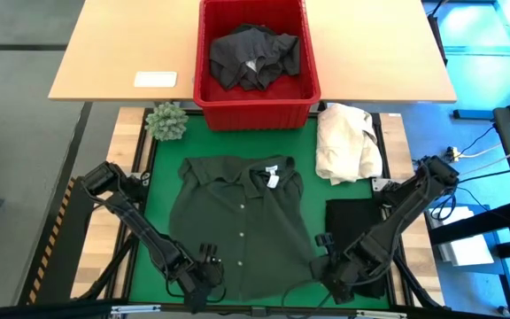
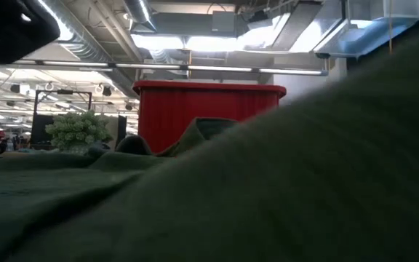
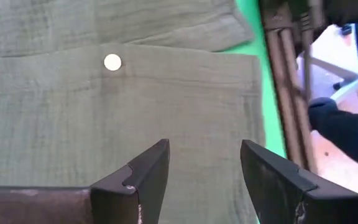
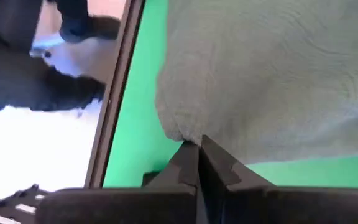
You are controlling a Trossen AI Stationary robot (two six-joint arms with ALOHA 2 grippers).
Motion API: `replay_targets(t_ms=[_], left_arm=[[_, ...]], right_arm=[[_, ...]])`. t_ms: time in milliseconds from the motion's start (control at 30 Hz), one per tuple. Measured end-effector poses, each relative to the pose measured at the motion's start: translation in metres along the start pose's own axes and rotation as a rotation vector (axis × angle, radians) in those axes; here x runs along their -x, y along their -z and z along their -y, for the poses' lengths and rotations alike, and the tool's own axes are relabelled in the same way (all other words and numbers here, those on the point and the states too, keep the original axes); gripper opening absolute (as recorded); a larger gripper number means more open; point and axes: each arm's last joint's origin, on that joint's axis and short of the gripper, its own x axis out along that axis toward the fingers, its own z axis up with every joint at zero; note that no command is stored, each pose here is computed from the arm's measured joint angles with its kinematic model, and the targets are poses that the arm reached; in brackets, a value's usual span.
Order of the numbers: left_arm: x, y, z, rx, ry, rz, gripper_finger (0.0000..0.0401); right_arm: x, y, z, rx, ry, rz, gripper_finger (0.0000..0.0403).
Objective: Fold laundry
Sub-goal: Fold the green polo shirt
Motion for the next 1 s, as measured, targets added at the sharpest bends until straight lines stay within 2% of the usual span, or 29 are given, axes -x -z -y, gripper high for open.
replay_targets(t_ms=[233,333,700,833,1000], left_arm=[[0.002,0.002,0.0,-0.007,-0.024,-0.033,0.0191],[0.003,0.005,-0.001,-0.001,-0.041,-0.056,0.0191],[0.003,0.009,-0.005,-0.004,-0.08,-0.1,0.0191],[0.003,0.01,-0.01,-0.017,-0.133,-0.108,0.0191],[0.0,0.002,-0.024,-0.067,-0.172,-0.112,0.0188]], right_arm=[[-0.021,0.002,0.005,-0.003,0.047,-0.11,0.0001],[-0.026,0.0,0.007,-0.009,0.054,-0.115,0.0012],[-0.028,0.001,0.008,0.031,0.102,-0.108,0.0102],[-0.028,0.002,0.011,0.073,0.176,-0.098,0.0123],[-0.027,-0.004,0.024,0.081,0.32,-0.036,0.0126]])
